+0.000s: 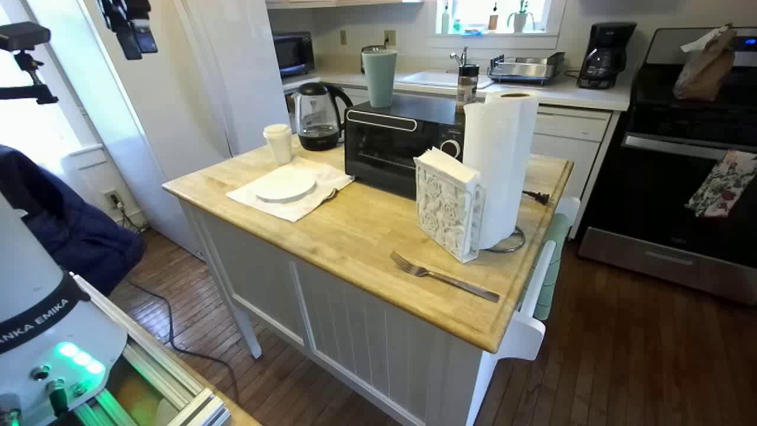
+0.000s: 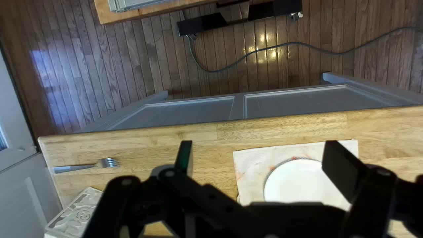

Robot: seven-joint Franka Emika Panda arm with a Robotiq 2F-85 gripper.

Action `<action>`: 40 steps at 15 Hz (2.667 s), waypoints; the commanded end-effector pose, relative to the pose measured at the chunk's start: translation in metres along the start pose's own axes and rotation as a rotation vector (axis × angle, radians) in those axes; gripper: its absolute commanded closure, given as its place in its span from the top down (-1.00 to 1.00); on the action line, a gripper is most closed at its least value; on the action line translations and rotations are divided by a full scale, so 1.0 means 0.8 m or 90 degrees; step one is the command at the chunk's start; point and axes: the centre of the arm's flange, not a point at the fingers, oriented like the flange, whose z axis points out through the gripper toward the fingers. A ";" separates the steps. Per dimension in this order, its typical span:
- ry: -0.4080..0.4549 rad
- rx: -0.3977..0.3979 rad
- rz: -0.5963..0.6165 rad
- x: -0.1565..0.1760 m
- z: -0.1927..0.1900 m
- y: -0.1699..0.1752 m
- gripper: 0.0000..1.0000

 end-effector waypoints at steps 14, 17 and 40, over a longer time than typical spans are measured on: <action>-0.084 -0.008 -0.006 0.112 0.084 -0.046 1.00; -0.079 -0.003 -0.024 0.144 0.110 -0.067 1.00; -0.014 -0.081 0.016 0.214 0.259 -0.205 1.00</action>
